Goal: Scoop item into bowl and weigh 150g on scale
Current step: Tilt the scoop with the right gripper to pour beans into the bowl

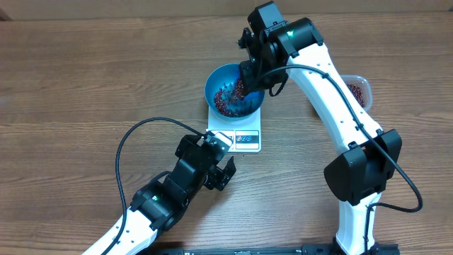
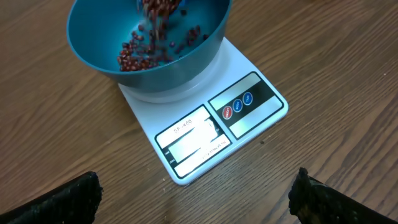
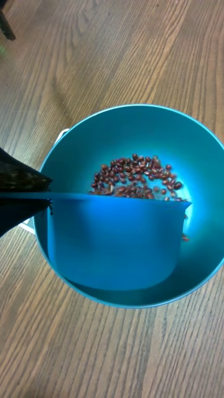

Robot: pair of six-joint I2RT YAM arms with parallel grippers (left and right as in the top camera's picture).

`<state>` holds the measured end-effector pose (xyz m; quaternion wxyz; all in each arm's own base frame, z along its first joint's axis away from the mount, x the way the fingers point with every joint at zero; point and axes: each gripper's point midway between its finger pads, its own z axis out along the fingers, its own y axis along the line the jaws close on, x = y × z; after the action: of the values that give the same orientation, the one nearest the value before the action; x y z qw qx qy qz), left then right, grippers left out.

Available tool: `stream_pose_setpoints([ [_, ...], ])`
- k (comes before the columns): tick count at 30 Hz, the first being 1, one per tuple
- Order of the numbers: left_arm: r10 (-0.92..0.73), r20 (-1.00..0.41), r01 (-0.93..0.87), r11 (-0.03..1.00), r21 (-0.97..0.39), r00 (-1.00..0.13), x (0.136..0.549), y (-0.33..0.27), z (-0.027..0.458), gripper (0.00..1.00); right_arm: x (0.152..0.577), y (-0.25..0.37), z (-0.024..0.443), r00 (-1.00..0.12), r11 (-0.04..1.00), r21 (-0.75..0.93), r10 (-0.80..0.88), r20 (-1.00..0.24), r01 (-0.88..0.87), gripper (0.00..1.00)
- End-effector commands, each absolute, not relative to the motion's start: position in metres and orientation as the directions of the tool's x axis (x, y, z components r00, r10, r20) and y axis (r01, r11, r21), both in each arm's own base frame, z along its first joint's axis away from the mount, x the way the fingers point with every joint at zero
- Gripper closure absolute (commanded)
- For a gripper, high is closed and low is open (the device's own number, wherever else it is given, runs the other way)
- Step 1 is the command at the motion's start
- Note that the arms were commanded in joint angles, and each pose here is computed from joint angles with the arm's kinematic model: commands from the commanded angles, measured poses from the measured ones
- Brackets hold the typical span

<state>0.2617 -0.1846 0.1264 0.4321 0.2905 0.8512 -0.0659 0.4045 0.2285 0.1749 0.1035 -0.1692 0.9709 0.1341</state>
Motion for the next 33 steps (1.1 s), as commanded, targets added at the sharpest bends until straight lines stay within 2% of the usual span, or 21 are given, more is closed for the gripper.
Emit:
stream_pose_setpoints([
  [1, 0.443, -0.775, 0.545, 0.824, 0.154, -0.452, 0.263, -0.181, 0.127, 0.0, 0.41, 0.231, 0.185, -0.908, 0.91, 0.195, -0.304, -0.288, -0.366, 0.96],
  [24, 0.443, -0.775, 0.545, 0.824, 0.154, -0.452, 0.263, -0.181, 0.127, 0.0, 0.402, 0.233, 0.182, -0.884, 0.932, -0.056, -0.358, -0.299, -0.359, 0.96],
  [33, 0.455, -0.759, 0.548, 0.822, 0.156, -0.466, 0.26, -0.179, 0.122, 0.0, 0.394, 0.241, 0.181, -0.875, 0.921, -0.076, -0.388, -0.289, -0.383, 0.96],
])
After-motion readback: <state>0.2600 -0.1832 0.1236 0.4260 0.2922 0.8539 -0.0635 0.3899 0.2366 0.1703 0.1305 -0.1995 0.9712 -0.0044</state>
